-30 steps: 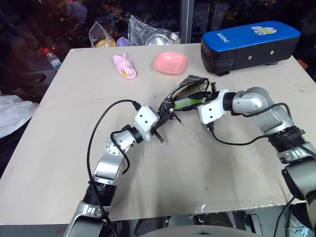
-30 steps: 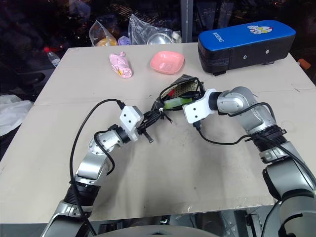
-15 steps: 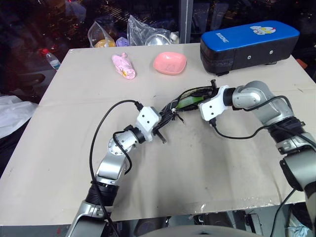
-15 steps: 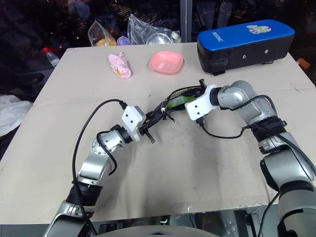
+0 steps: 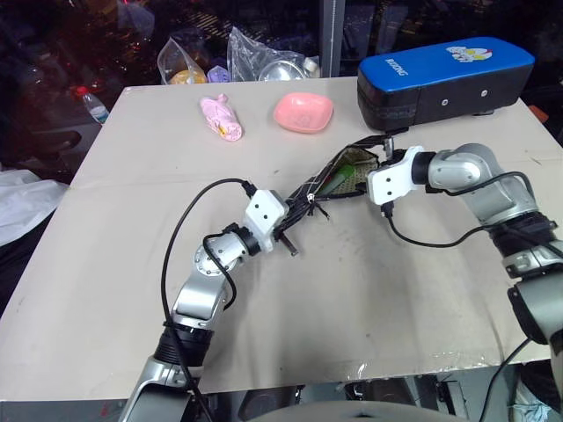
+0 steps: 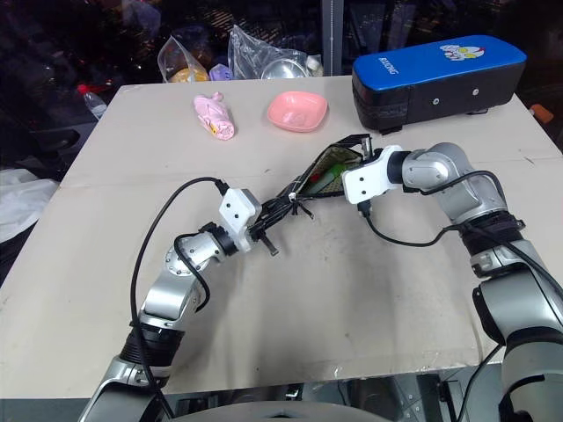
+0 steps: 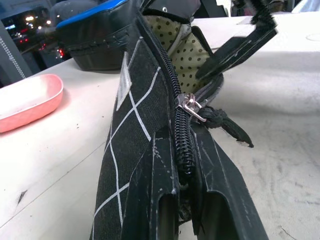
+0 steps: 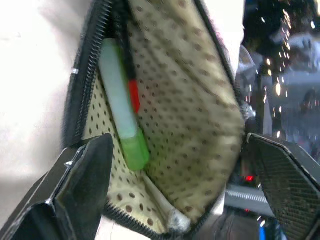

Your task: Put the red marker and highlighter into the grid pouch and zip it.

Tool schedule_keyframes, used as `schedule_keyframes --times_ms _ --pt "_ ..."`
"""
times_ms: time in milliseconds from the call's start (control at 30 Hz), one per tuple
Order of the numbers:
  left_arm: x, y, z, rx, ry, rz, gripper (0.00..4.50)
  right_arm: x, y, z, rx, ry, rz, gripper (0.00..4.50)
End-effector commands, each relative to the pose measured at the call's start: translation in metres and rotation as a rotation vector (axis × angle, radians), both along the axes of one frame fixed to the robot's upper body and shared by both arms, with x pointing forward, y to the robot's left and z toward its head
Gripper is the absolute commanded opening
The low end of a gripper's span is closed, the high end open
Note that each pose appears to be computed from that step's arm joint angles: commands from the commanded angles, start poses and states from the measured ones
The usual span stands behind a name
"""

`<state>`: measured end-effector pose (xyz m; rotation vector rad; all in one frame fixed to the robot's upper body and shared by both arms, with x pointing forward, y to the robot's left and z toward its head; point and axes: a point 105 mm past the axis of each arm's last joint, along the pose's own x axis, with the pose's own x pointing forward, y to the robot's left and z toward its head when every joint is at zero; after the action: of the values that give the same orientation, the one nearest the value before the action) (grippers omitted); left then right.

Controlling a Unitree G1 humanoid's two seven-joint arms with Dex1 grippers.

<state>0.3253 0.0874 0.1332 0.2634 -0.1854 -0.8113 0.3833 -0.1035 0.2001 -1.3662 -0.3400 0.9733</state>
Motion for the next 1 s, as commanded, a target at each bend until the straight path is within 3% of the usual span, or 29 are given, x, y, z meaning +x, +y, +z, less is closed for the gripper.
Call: schedule_keyframes --times_ms 33,200,300,433,700,1000 --pt "0.001 -0.001 0.018 -0.059 -0.026 0.002 0.0 -0.014 0.0 0.025 0.318 0.112 -0.035 4.46" --pt "0.001 -0.004 0.015 -0.081 0.009 -0.01 0.0 -0.042 -0.005 0.025 0.716 0.515 -0.124 4.46" --pt "0.001 -0.009 0.01 -0.089 0.035 -0.031 0.0 -0.066 -0.021 -0.004 0.757 0.83 -0.257 4.46" --pt "0.001 -0.015 0.007 -0.083 0.048 -0.059 0.0 -0.083 -0.016 -0.028 0.771 1.04 -0.371 4.46" --pt "0.004 -0.021 0.002 -0.061 0.063 -0.092 0.0 -0.085 0.024 -0.043 0.854 1.191 -0.404 4.46" --pt "0.003 -0.024 -0.001 -0.034 0.062 -0.11 0.0 -0.075 0.054 -0.038 0.953 1.259 -0.366 4.46"
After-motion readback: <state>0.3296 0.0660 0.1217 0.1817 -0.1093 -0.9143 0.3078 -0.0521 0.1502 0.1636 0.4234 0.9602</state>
